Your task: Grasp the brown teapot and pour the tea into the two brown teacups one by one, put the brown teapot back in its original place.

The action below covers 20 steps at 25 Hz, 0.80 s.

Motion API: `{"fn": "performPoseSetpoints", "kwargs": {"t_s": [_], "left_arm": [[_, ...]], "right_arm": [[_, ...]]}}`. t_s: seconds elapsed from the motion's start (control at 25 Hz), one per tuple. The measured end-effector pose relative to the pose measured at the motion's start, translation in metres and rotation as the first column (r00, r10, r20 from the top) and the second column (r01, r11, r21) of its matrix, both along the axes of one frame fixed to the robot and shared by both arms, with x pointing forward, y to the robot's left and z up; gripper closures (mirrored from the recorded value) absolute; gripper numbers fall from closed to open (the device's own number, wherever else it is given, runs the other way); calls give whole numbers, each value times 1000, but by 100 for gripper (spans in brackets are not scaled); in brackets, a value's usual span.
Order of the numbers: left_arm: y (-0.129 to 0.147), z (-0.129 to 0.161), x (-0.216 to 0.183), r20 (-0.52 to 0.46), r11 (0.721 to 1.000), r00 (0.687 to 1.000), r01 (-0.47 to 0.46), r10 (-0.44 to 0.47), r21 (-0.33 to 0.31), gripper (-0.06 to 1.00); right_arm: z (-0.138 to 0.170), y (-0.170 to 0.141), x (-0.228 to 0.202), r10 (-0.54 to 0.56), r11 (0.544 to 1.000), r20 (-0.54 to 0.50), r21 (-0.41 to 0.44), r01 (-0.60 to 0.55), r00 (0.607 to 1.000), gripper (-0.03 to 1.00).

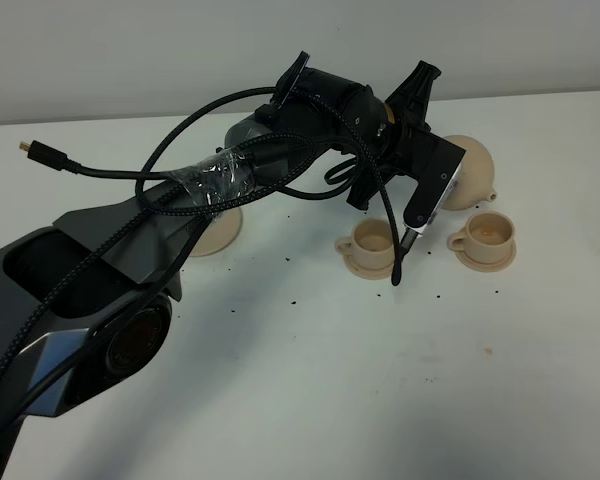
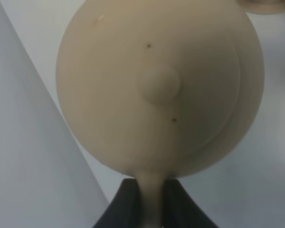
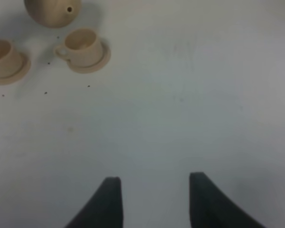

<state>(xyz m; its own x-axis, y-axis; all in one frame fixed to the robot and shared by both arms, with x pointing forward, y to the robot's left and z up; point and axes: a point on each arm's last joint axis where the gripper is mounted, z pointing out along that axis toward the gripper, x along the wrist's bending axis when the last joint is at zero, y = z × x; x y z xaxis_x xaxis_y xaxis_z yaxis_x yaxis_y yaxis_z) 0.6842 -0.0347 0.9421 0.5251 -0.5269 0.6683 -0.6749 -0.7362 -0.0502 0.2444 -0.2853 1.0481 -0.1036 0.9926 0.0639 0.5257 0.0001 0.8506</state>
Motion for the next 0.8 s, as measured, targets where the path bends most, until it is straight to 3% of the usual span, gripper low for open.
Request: {"fn": "performPoseSetpoints", "kwargs": {"t_s": [0.8], "left_arm": [[-1,5,6,131,996,988,76,-82,53,82]], "right_arm": [[0,0,0,0,1000,0,0,0,1000,63]]}}
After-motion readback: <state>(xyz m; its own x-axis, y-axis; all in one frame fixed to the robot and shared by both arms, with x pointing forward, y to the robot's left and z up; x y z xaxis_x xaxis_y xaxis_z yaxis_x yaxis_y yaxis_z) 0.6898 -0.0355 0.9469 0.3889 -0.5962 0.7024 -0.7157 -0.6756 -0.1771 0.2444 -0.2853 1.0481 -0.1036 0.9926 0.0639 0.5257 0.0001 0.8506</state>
